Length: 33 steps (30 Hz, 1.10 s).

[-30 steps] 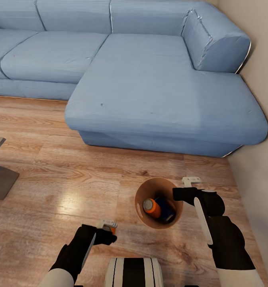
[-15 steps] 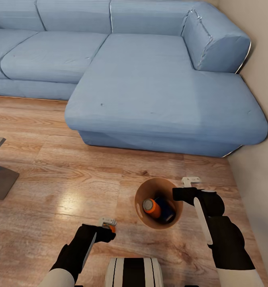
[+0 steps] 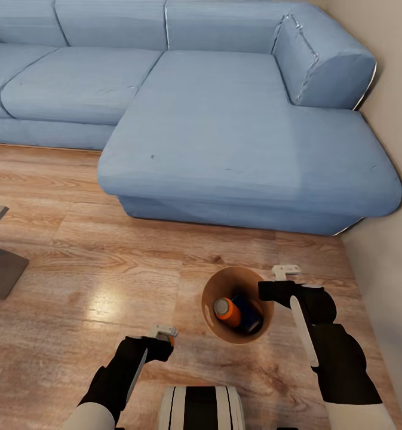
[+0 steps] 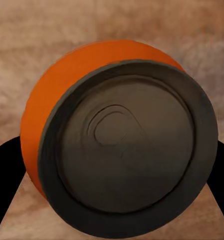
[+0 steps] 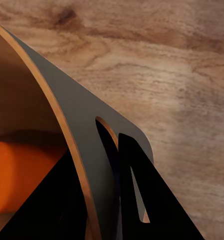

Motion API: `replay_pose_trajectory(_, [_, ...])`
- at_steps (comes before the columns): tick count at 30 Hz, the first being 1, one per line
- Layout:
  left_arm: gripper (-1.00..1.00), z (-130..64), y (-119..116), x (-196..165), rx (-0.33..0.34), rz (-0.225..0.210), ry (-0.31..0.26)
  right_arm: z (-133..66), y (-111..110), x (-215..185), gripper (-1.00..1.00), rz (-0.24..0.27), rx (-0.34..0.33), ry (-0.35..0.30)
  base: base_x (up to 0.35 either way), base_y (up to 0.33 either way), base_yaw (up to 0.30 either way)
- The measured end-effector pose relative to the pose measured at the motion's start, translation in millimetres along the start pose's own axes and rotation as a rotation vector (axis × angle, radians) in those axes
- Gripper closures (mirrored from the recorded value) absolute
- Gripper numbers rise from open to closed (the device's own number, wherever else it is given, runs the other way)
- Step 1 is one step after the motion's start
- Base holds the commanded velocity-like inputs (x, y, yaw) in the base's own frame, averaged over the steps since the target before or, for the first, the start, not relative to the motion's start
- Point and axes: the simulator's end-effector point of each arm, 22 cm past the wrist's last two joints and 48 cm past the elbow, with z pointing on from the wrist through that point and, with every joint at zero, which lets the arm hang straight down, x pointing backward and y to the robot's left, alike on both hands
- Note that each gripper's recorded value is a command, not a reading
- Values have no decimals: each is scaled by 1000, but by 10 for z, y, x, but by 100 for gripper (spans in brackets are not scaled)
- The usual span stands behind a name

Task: Put the three can of soda from the living room inside the tash can in the kitchen.

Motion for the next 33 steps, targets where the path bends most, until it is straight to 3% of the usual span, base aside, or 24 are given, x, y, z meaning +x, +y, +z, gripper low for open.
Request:
replay_pose_trajectory(5, [100, -57, -15, -150, 1, 12, -31, -1, -7, 0, 100, 3, -1, 0, 0, 0, 0])
replay_pose_trajectory(7, [100, -225, -88, -501, -1, 53, -94, -2, -18, 0, 100, 4, 2, 0, 0, 0, 0])
replay_pose_trajectory(9, [100, -368, -125, -679, -9, 76, -107, -1, -25, 0, 100, 3, 4, 0, 0, 0, 0])
replay_pose_trajectory(11, [100, -530, -114, -859, -22, 82, -128, -2, -26, -1, 100, 4, 4, 0, 0, 0, 0])
replay_pose_trajectory(13, [100, -746, -79, -1113, -37, 83, -186, -2, -24, -1, 100, 5, 2, 0, 0, 0, 0])
replay_pose_trajectory(14, [100, -950, -36, -1289, -54, 80, -233, -2, -24, 0, 100, 6, 2, 0, 0, 0, 0])
replay_pose_trajectory(24, [100, -1334, 40, -1371, -74, 55, -268, -1, -26, 0, 100, 5, 3, 0, 0, 0, 0])
replay_pose_trajectory(28, [100, -1410, -66, -1253, 24, 76, -258, -1, -23, 0, 100, 4, 3, 0, 0, 0, 0])
replay_pose_trajectory(29, [100, -1454, -304, -1182, 169, 97, -246, -1, -22, 0, 100, 4, 3, 0, 0, 0, 0])
replay_pose_trajectory(33, [100, -1574, -572, -1067, 360, 140, -227, -1, -20, 0, 100, 4, 2, 0, 0, 0, 0])
